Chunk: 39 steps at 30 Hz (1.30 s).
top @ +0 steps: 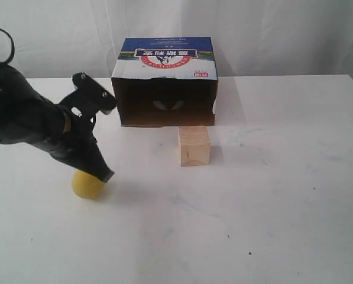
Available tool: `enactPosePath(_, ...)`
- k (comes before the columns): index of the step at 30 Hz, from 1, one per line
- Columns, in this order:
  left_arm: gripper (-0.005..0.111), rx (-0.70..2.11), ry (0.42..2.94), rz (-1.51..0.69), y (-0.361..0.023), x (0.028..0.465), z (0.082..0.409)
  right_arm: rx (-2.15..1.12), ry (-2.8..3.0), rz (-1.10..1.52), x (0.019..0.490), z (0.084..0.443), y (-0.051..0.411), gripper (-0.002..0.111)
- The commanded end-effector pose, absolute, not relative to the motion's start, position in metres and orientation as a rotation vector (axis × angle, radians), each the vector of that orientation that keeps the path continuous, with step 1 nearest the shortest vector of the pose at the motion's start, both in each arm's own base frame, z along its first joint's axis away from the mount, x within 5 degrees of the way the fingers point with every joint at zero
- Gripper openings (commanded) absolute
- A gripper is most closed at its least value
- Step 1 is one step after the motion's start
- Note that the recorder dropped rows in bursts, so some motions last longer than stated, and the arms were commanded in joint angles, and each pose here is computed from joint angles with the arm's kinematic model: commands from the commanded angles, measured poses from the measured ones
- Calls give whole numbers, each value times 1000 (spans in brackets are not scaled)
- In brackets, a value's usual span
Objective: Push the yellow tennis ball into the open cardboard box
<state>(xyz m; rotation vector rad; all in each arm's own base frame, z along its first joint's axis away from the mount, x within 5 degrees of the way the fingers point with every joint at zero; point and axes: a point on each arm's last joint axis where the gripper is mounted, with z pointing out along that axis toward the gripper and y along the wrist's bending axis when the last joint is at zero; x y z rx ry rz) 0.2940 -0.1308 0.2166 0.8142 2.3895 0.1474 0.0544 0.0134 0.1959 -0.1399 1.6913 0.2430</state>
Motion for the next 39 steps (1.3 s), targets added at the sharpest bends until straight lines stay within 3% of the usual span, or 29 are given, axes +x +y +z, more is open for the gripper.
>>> enactPosePath(1, 0, 848, 2415, 103, -141, 274, 210, -142, 1685, 237, 54, 195, 13, 0)
enactPosePath(13, 0, 891, 2428, 26, -147, 271, 170, -142, 1685, 237, 54, 195, 13, 0)
enactPosePath(33, 0, 909, 2289, -10, -165, 297, 182, -142, 1685, 237, 54, 195, 13, 0)
enactPosePath(39, 0, 902, 2223, -4, -174, 312, 200, -142, 1685, 237, 54, 195, 13, 0)
